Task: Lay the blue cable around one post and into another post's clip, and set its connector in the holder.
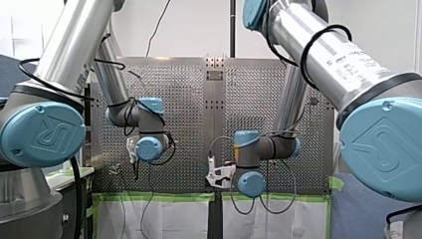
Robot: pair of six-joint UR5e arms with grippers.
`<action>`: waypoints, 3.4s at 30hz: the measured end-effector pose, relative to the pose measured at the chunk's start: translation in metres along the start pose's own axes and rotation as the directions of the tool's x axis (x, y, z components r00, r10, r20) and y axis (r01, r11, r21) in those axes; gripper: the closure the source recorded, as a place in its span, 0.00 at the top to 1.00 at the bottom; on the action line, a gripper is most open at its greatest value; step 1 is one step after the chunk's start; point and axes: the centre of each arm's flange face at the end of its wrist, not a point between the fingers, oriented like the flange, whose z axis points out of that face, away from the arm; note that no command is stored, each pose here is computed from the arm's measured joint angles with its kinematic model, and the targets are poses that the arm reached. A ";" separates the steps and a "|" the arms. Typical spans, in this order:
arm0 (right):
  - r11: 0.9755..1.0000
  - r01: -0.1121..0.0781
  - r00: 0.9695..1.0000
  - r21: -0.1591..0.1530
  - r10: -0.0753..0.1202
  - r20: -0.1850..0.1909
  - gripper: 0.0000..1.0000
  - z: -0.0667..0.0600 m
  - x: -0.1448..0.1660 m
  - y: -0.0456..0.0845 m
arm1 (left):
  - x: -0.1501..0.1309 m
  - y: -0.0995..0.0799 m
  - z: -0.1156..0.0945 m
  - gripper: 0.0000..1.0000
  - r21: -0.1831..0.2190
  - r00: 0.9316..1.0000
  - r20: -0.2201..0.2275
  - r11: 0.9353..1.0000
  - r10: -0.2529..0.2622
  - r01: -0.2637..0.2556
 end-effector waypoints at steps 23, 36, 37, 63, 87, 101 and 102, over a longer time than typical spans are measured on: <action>1.000 -0.004 0.997 0.005 0.004 -0.076 0.00 0.007 0.066 -0.003 | -0.002 0.013 0.011 0.07 -0.042 1.000 -0.001 0.999 0.021 -0.021; 0.999 -0.011 0.987 0.034 0.016 -0.161 0.00 0.028 0.140 -0.016 | -0.012 0.018 0.020 0.07 -0.065 1.000 0.012 0.998 -0.012 0.013; 0.999 -0.014 0.985 0.036 0.020 -0.169 0.00 0.030 0.146 -0.017 | -0.015 0.019 0.021 0.07 -0.068 1.000 0.014 0.997 -0.021 0.022; 0.998 -0.057 0.958 0.029 0.063 -0.278 0.00 0.037 0.293 -0.035 | -0.084 0.067 0.049 0.09 -0.133 0.989 0.044 0.980 -0.143 0.148; 0.999 -0.031 0.947 0.045 0.044 -0.317 0.00 0.025 0.402 -0.046 | -0.183 0.121 0.082 0.09 -0.208 0.921 0.213 0.905 -0.328 0.370; 0.998 0.019 0.954 0.066 0.002 -0.301 0.00 0.017 0.437 -0.068 | -0.276 0.127 0.093 0.09 -0.151 0.840 0.364 0.864 -0.402 0.480; 0.998 0.022 0.955 0.067 -0.001 -0.297 0.00 0.016 0.437 -0.068 | -0.282 0.127 0.093 0.09 -0.148 0.835 0.373 0.863 -0.404 0.483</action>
